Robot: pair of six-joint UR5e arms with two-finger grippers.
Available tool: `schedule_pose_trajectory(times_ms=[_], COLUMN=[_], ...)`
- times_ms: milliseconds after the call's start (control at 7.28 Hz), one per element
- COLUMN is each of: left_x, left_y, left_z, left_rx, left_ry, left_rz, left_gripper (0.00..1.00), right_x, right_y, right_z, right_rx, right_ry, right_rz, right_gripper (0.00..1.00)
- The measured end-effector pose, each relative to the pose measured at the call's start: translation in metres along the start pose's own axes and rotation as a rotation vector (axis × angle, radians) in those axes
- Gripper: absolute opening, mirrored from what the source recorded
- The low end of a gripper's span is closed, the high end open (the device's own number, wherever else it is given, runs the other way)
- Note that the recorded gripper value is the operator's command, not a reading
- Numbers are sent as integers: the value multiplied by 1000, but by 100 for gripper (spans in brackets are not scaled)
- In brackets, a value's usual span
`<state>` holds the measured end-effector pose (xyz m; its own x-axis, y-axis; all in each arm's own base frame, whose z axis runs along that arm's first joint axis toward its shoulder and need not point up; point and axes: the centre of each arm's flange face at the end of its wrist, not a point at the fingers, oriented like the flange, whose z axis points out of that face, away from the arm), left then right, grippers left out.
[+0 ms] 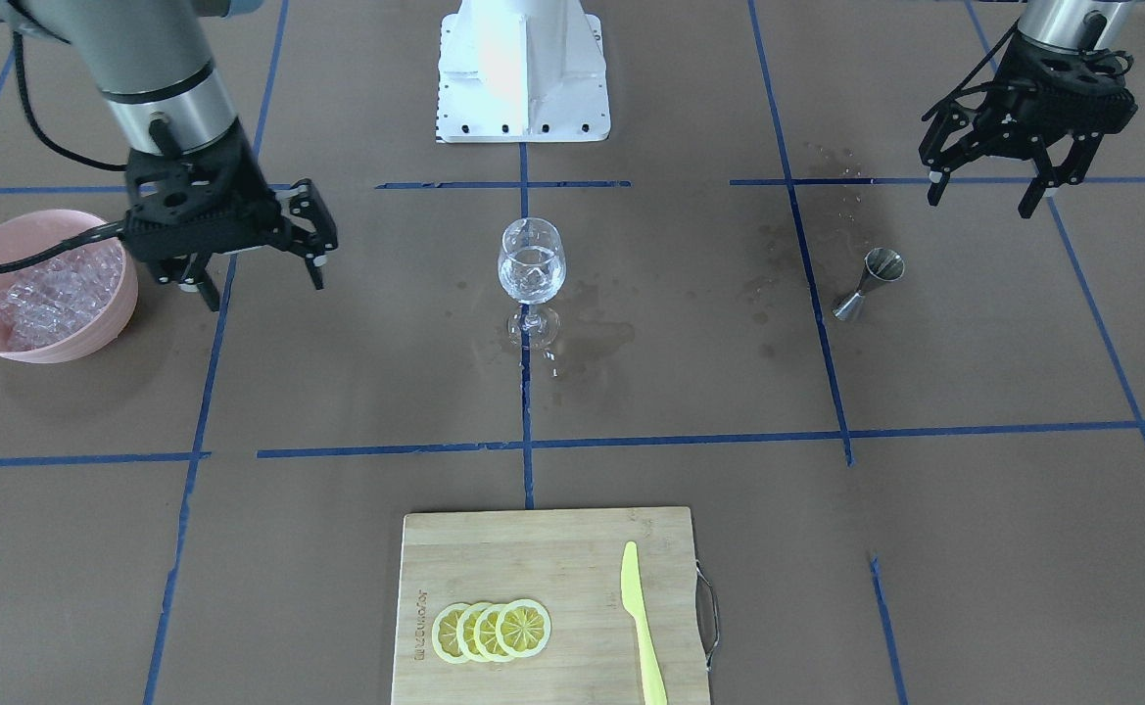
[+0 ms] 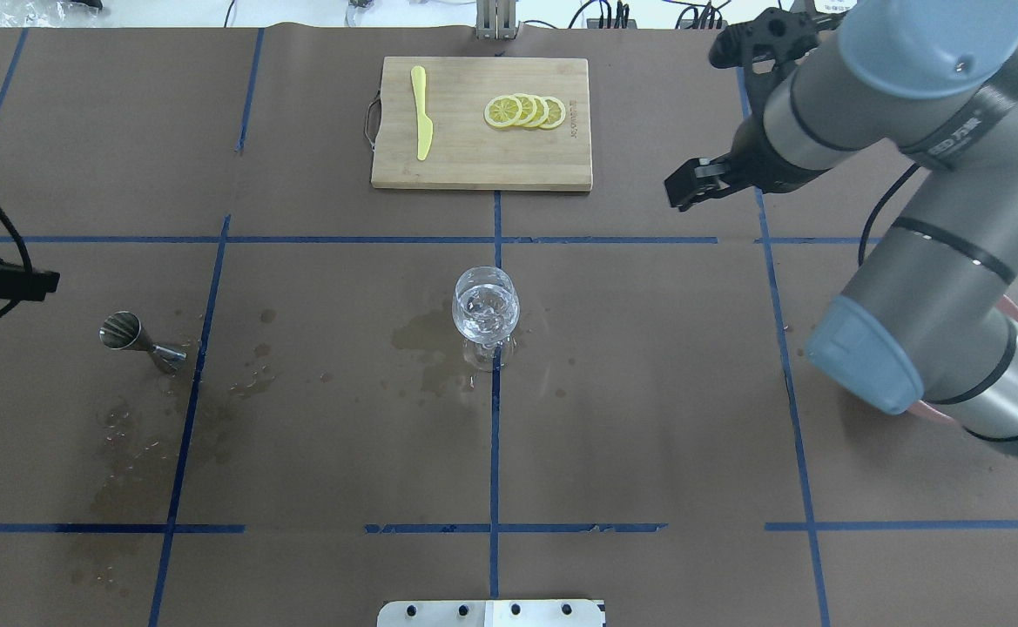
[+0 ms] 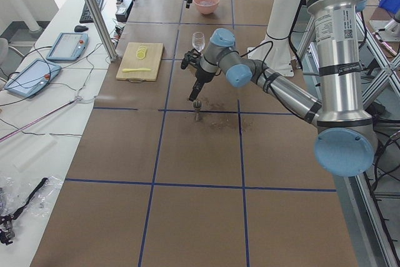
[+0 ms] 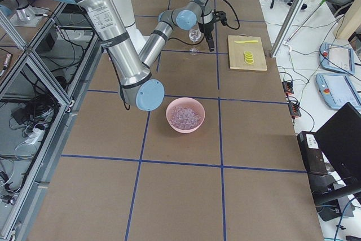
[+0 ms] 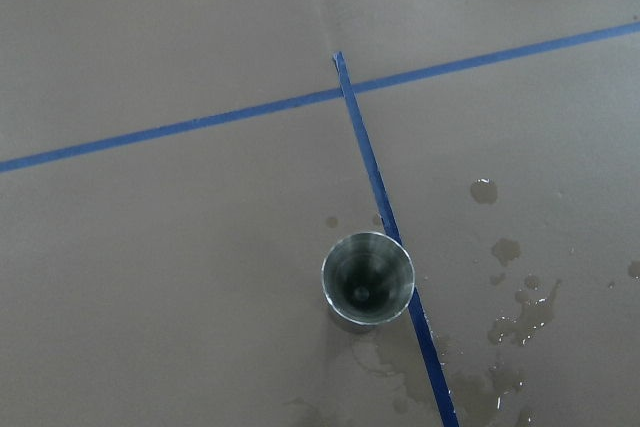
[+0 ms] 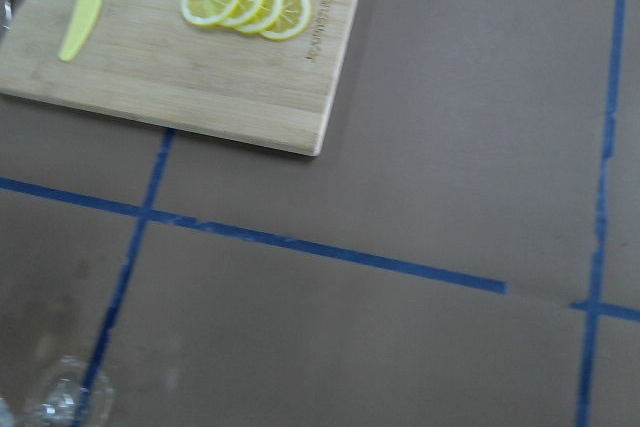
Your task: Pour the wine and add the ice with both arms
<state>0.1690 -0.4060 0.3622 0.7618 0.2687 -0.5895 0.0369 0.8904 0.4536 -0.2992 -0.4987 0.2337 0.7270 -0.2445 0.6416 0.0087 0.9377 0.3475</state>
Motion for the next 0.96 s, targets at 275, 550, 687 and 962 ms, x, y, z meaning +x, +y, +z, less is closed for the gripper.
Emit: schedule_pose_trajectory(times_ms=[275,550,687,962], left_x=[-47,-152,-196,-259], left_y=[-46,-64,-64,-50], left_z=[-3,-5,-7,-4], left_rx=[-41,-83,-92,-125], left_ry=[-26,-22,-32,4], left_rz=[56,108,103,18], left_gripper=[100,100,100,100], right_x=[92,191,237,321], right_y=[-12,-15,-7,23], right_z=[16,27,28,22], right_rx=[-74,-150,-178,-214], right_ry=[51,58,55,30], right_rz=[-93,-142,-138,-111], right_gripper=[100,100,100,100])
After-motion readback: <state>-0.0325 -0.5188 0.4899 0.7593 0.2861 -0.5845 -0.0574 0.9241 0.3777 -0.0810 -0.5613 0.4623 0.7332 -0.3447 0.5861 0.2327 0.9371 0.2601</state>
